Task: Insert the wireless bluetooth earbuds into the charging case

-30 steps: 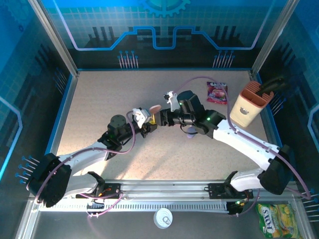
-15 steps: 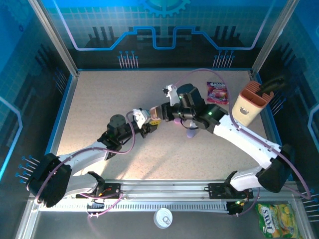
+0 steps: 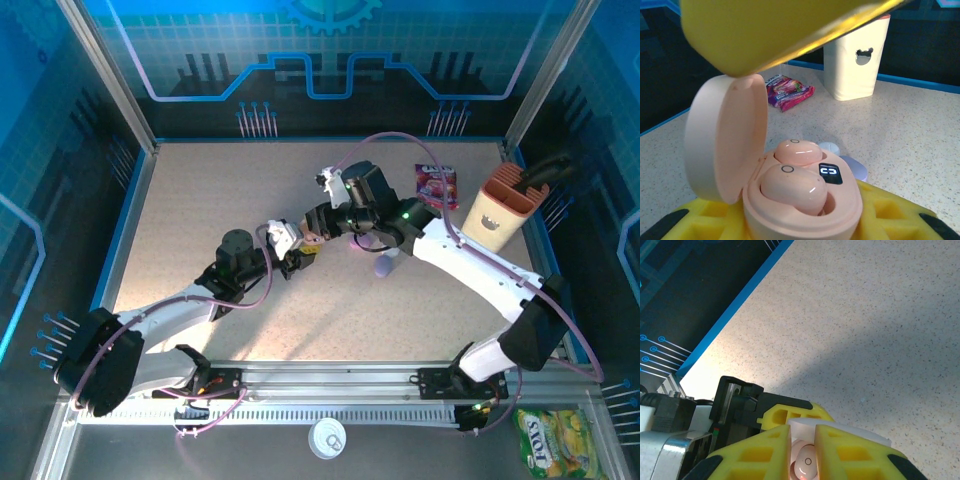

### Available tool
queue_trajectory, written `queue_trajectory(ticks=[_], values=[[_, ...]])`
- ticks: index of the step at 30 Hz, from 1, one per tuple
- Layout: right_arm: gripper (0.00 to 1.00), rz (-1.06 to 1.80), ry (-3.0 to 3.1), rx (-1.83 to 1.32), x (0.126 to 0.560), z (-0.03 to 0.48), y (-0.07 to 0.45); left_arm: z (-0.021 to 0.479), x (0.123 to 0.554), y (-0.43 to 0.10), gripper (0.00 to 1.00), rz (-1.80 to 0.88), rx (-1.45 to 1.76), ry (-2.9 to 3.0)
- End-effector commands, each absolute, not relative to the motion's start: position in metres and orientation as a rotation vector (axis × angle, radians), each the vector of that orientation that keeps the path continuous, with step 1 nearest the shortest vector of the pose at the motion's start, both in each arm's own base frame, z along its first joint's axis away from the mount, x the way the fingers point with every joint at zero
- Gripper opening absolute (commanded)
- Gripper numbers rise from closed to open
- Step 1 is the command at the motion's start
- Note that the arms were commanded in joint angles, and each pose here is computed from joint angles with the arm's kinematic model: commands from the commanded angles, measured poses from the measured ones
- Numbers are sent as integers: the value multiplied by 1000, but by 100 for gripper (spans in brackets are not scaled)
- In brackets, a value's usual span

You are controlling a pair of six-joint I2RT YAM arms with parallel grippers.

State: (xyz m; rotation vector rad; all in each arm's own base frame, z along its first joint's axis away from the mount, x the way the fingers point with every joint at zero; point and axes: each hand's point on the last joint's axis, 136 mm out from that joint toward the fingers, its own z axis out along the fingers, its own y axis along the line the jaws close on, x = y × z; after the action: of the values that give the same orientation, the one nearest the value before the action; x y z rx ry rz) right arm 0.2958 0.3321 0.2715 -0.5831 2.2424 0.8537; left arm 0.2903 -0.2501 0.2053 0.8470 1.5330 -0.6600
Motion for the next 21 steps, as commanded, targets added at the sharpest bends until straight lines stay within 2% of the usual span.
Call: queue_trajectory(ticks=[1, 12, 18, 21], values=[[20, 836, 2298, -579, 288, 257, 319, 229, 293, -249, 23, -670, 812, 1465], [22, 831, 2265, -564, 277, 274, 303, 233, 299, -245, 22, -701, 753, 1474], [32, 844, 2216, -549, 280, 291, 299, 232, 297, -243, 23, -709, 749, 1473], [47, 842, 2242, -502, 286, 286, 297, 239, 293, -243, 23, -731, 744, 1444]])
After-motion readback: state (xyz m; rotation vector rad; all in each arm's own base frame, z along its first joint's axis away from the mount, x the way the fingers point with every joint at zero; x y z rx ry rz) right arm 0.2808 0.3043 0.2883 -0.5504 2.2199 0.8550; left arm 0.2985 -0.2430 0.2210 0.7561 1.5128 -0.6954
